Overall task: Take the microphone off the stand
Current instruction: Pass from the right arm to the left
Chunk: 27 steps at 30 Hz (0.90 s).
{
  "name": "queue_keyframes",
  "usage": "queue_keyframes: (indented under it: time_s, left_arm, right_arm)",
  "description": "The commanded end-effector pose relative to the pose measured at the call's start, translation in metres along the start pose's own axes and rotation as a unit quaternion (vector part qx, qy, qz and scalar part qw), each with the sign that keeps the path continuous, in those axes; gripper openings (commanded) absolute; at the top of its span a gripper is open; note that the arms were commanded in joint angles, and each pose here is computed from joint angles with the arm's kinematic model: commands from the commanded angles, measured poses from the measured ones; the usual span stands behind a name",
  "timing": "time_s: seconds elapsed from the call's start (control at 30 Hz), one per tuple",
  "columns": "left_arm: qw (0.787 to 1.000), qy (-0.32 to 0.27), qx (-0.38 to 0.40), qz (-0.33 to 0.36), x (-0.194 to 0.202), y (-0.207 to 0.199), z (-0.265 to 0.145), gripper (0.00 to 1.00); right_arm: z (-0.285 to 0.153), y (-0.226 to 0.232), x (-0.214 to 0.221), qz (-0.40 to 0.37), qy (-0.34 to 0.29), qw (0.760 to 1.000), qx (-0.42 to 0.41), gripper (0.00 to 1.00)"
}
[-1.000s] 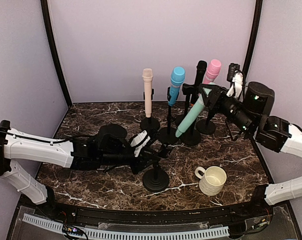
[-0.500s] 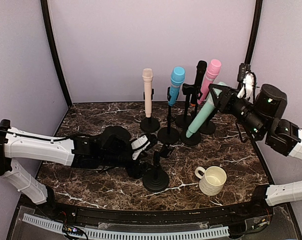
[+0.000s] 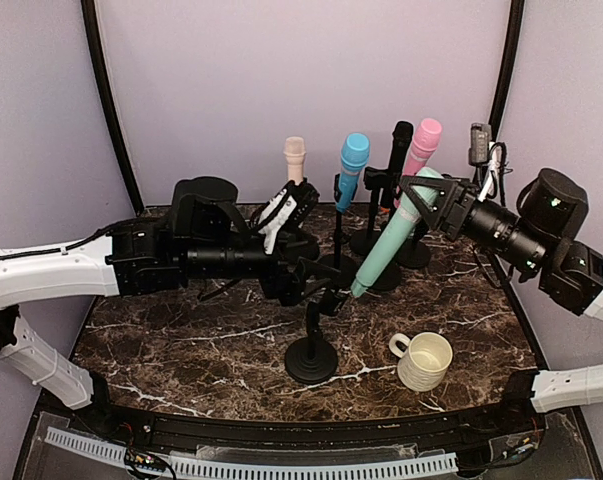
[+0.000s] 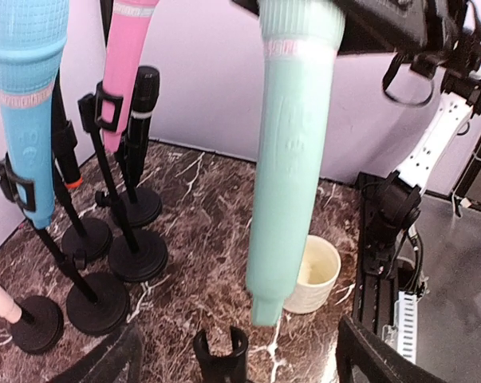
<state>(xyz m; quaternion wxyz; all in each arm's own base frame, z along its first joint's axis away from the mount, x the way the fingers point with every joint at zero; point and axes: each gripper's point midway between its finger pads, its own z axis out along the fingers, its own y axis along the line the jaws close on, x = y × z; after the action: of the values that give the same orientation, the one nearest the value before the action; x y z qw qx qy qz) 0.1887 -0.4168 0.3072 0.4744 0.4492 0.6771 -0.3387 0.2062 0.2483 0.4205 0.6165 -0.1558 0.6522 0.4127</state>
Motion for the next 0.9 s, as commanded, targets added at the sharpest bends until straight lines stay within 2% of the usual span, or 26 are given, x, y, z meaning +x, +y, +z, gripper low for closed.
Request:
queue_keyframes:
  time_s: [0.0,0.07,0.2,0.43,0.57,0.73,0.87]
  left_arm:
    - [0.996,-0.06,0.068,-0.005,-0.046,-0.025,-0.01,0.86]
    - [0.993,-0.07,0.094,0.006,-0.051,-0.035,-0.008,0.86]
    - [0.993,-0.072,0.097,0.008,-0.049,-0.036,0.002,0.86]
    - [0.987,-0.088,0.131,-0.017,-0.049,-0.045,0.01,0.88]
    - [0.986,-0.111,0.121,-0.02,-0.06,-0.041,0.009,0.75]
    - [0.985,-0.126,0.118,-0.025,-0.067,-0.036,0.004,0.63]
    - [0.986,-0.118,0.112,-0.029,-0.063,-0.032,0.006,0.46]
  right_arm:
    - [0.007,0.056,-0.018,0.0,-0.022,0.989,-0.149,0.05]
    - [0.012,0.066,-0.012,0.001,-0.015,0.984,-0.179,0.04]
    - [0.014,0.085,-0.005,0.004,-0.014,0.971,-0.238,0.05]
    - [0.018,0.094,-0.004,-0.003,-0.014,0.967,-0.256,0.05]
    - [0.023,0.095,-0.003,-0.006,-0.01,0.967,-0.256,0.05]
    - [0.028,0.093,0.001,-0.009,-0.003,0.969,-0.247,0.05]
    - [0.03,0.092,0.003,-0.011,0.0,0.97,-0.245,0.05]
